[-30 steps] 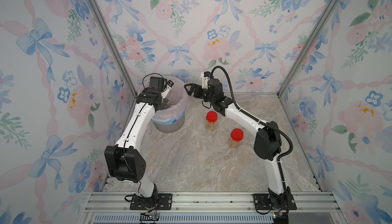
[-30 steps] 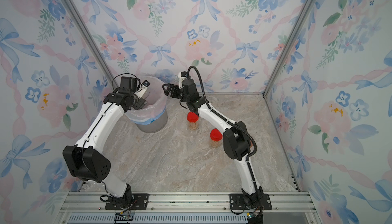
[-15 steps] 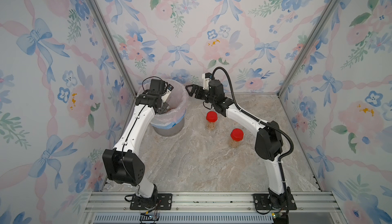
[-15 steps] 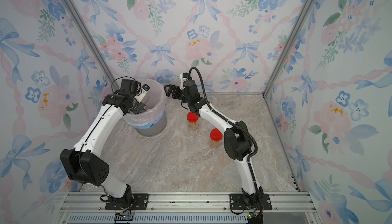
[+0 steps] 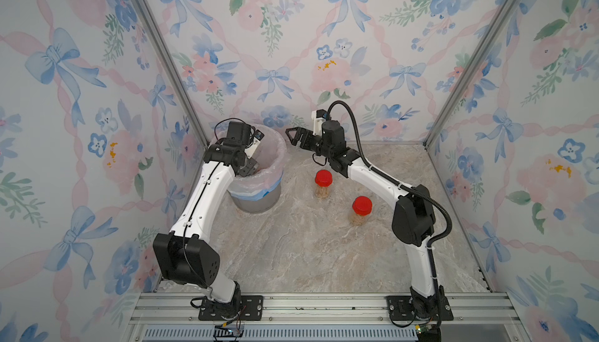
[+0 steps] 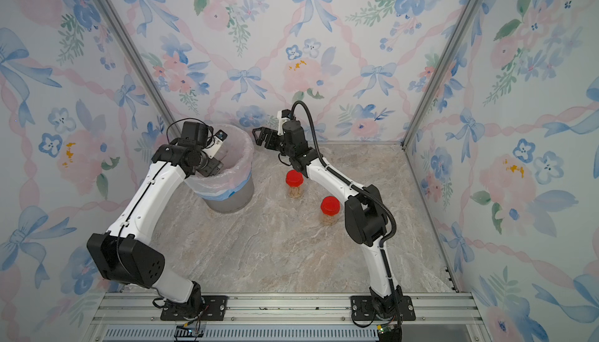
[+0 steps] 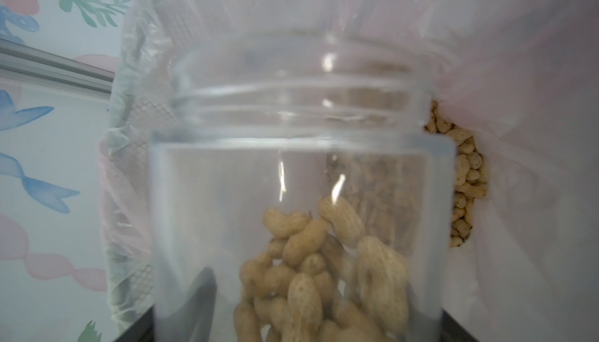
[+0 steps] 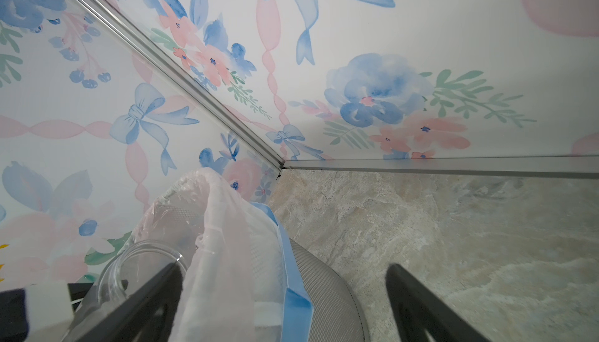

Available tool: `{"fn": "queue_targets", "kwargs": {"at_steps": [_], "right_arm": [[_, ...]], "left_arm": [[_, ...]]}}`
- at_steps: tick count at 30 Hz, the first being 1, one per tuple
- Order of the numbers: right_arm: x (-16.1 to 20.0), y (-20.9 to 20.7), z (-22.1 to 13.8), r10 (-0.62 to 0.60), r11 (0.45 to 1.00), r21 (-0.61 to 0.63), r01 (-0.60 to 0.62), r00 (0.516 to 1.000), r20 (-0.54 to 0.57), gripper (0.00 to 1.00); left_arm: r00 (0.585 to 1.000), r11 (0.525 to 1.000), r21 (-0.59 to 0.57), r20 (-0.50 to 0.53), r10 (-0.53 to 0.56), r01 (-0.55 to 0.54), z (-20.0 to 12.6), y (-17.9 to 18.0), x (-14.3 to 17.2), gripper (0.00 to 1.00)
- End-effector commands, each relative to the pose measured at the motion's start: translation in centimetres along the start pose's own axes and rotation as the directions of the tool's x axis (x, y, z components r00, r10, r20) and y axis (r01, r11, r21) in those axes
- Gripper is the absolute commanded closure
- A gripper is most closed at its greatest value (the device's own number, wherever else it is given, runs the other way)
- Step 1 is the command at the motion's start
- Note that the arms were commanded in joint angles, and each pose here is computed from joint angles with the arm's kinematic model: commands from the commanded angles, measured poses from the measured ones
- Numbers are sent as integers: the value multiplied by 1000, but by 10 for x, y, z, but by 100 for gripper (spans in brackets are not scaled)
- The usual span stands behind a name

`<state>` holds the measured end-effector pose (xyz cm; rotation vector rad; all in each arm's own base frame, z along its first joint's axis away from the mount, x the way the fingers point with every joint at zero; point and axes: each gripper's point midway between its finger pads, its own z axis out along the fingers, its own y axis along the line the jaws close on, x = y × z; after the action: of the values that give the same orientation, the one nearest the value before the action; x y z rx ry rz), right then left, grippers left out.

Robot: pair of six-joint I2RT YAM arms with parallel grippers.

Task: Empty moldy peanuts from jars
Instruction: Move the trash bin to the center of the board.

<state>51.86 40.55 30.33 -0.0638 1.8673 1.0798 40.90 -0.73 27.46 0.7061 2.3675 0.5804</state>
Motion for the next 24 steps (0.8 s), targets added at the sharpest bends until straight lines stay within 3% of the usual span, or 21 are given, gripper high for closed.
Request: {"fn": "queue_targets", "kwargs": {"at_steps": [1, 17, 24], "right_arm": [[-22, 13, -15, -1, 999, -34, 3, 999, 53, 0], [-27, 9, -20, -7, 1000, -5, 7, 999, 45, 0], [-20, 3, -25, 0, 1000, 9, 0, 999, 39, 0]], "left_arm": [[998, 999, -4, 48, -34, 34, -21, 3, -3, 79], [998, 997, 65, 52, -40, 37, -26, -15, 9, 79], [995, 998, 61, 91, -34, 28, -46, -24, 25, 77]]}}
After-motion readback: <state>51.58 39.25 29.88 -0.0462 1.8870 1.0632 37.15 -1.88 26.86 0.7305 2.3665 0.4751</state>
